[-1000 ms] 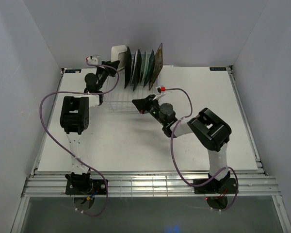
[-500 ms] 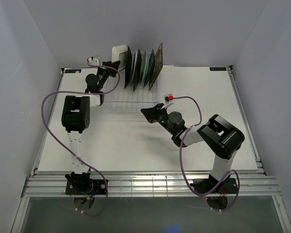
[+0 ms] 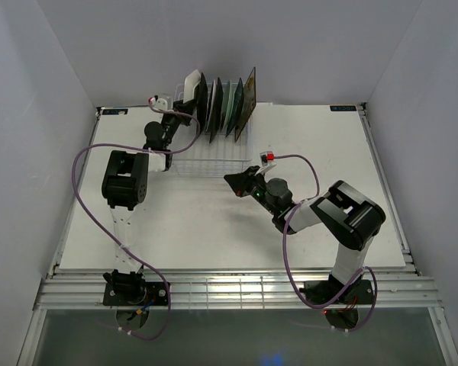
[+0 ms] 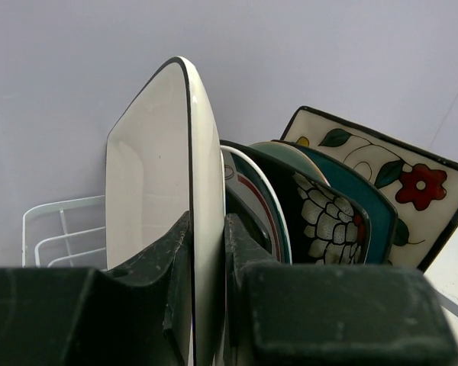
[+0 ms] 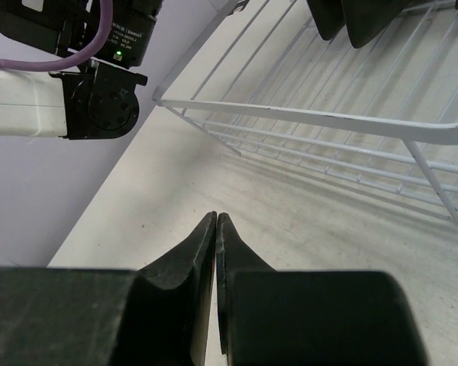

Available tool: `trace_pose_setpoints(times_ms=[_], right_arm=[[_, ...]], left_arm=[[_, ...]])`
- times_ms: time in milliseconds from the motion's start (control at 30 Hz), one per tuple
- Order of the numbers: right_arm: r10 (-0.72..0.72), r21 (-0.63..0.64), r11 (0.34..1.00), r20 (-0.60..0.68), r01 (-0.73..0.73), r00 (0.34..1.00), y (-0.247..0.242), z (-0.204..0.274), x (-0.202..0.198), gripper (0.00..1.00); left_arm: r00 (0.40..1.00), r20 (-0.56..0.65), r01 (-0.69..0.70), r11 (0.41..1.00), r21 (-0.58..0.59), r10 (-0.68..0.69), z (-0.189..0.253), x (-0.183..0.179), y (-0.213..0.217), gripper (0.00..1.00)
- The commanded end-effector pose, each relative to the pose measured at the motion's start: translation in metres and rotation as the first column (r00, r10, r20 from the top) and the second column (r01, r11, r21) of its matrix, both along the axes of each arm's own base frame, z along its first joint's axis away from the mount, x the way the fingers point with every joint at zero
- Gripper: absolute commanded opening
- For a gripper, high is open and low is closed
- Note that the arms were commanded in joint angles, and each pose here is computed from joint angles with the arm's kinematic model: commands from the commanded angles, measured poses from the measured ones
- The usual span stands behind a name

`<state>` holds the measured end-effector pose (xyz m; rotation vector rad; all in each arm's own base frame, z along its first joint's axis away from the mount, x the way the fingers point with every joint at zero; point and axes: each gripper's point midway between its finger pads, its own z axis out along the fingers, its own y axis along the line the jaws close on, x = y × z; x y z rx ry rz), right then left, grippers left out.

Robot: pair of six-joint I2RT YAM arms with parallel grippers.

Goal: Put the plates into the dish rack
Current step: Insert the plate into the dish rack.

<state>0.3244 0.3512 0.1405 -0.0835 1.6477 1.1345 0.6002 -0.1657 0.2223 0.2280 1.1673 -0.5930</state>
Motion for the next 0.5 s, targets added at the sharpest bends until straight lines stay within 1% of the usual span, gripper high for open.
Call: trace_pose_setpoints(times_ms=[0, 100, 133, 300, 333, 467], right_arm=[[-0.044, 0.171, 0.985, 0.189, 0.012, 0.981, -0.007, 0.071, -0.003, 0.08], [-0.042, 0.171, 0.985, 0.185, 0.01, 0.982, -0.008, 0.069, -0.003, 0.08], [-0.039, 0.172, 0.985, 0.186, 0.007, 0.982, -0.008, 0.07, -0.004, 0.08], [-0.039, 0.173, 0.985, 0.183, 0.006, 0.982, -0.009, 0.068, -0.005, 0.08], [-0.04, 0.173, 0.985, 0.181, 0.008, 0.983, -0.01, 0.067, -0.005, 0.08], [-0.034, 0.173, 0.985, 0.177, 0.003, 0.984, -0.009, 0.064, -0.007, 0.08]], left_arm=[[0.889, 0.458, 0.026, 0.999, -0.048, -0.001, 0.137, -0.063, -0.012, 0.0], [0.901, 0.433, 0.01, 0.998, -0.07, 0.021, 0.141, -0.057, -0.011, 0.0], [0.916, 0.4, 0.005, 0.997, -0.073, 0.025, 0.138, -0.05, -0.011, 0.0], [0.927, 0.369, -0.019, 0.992, -0.121, 0.063, 0.157, -0.045, -0.005, 0.0], [0.94, 0.333, -0.024, 0.991, -0.13, 0.066, 0.155, -0.04, -0.005, 0.0], [0.956, 0.275, -0.055, 0.983, -0.177, 0.103, 0.161, -0.032, 0.003, 0.0]])
